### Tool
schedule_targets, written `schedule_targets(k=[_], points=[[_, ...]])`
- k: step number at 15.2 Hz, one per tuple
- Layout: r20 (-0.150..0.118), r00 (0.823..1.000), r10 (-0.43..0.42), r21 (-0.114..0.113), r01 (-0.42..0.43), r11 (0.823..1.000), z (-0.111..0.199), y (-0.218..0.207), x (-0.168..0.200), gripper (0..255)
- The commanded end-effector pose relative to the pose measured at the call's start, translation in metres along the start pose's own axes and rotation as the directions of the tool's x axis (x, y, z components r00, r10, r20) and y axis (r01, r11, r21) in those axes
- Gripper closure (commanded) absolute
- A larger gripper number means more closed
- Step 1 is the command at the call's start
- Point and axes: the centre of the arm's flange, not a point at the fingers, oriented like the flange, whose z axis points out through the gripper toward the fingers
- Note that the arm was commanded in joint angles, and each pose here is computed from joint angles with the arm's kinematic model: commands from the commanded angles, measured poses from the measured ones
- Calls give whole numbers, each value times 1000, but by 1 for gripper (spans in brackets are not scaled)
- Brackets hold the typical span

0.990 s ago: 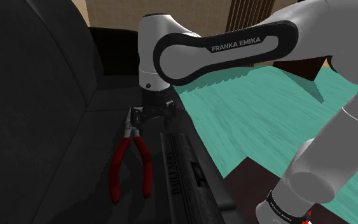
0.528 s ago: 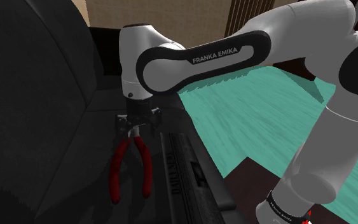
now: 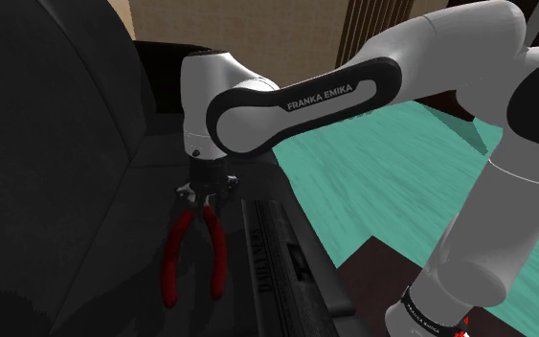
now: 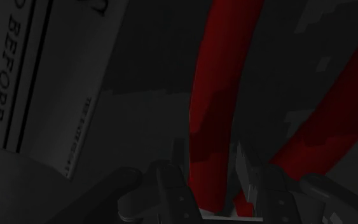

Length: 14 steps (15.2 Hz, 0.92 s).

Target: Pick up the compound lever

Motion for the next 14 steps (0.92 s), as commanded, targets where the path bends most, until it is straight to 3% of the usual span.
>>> schedule_targets(k=[1, 7, 14], points=[[13, 1000, 4, -15, -4, 1000, 6, 4, 2, 255], [12, 1000, 4, -15, -4, 1000, 5, 1, 0, 255], [12, 1000, 4, -15, -4, 1000, -32, 0, 0, 255]])
